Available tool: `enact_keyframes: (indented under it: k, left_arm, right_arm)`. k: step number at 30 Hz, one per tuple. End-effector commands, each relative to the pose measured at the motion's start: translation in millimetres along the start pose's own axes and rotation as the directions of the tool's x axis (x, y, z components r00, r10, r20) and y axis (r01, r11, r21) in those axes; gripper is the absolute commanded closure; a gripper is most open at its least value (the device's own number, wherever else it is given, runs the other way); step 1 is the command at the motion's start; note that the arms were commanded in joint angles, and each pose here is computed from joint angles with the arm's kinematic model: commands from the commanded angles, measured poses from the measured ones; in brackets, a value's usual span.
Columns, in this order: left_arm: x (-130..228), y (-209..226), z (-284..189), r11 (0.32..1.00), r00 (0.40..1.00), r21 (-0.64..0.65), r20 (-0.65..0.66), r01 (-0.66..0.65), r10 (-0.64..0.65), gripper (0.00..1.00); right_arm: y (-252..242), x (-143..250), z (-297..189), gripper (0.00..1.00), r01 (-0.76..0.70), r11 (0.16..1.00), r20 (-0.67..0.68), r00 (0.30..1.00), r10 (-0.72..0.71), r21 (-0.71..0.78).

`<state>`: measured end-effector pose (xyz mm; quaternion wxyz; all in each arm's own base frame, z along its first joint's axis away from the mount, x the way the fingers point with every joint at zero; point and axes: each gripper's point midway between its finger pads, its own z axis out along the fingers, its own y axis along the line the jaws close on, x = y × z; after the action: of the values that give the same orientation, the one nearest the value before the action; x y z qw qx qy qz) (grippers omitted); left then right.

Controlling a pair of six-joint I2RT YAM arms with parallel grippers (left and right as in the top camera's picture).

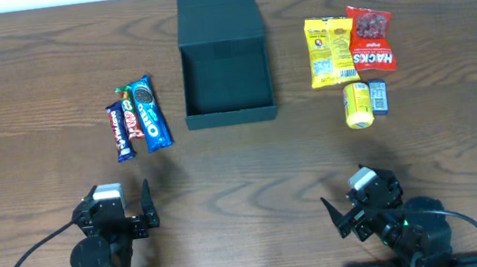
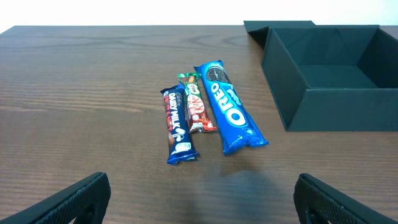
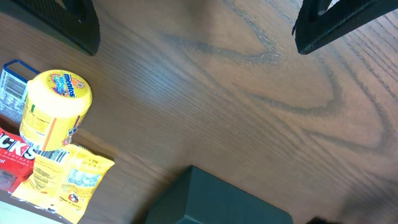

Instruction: Pack container

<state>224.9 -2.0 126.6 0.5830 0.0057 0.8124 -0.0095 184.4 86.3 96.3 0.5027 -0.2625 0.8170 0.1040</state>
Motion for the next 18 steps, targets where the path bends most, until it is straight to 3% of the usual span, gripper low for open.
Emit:
enact_keyframes:
  k: [1, 6, 9, 11, 13, 16, 18]
  left_arm:
    - [9, 1, 3, 1.0, 1.0, -0.007, -0.019, 0.013, -0.013, 0.05]
    - [9, 1, 3, 1.0, 1.0, -0.007, -0.019, 0.013, -0.013, 0.05]
    - [9, 1, 3, 1.0, 1.0, -0.007, -0.019, 0.013, -0.013, 0.05]
    - [9, 1, 3, 1.0, 1.0, -0.007, -0.019, 0.013, -0.013, 0.05]
    - [9, 1, 3, 1.0, 1.0, -0.007, -0.019, 0.013, -0.013, 0.05]
    - [9, 1, 3, 1.0, 1.0, -0.007, -0.019, 0.013, -0.013, 0.05]
    - [9, 1, 3, 1.0, 1.0, -0.007, -0.019, 0.013, -0.013, 0.04]
  right_arm:
    - [0, 0, 0, 0.01, 0.0, 1.0, 0.005, 1.0, 0.0, 0.004]
    - [9, -12, -1, 0.01, -0.036, 0.998, 0.058, 0.998, 0.039, -0.057]
    - [39, -54, -11, 0.01, -0.126, 0.953, 0.195, 0.963, 0.184, -0.277]
    - [56, -79, -25, 0.01, -0.199, 0.88, 0.227, 0.92, 0.319, -0.431]
    - [68, -90, -36, 0.01, -0.312, 0.777, 0.161, 0.871, 0.463, -0.547]
    - [65, -96, -36, 0.01, -0.427, 0.709, 0.108, 0.812, 0.574, -0.561]
    - [53, -111, -39, 0.01, -0.512, 0.654, 0.121, 0.729, 0.674, -0.557]
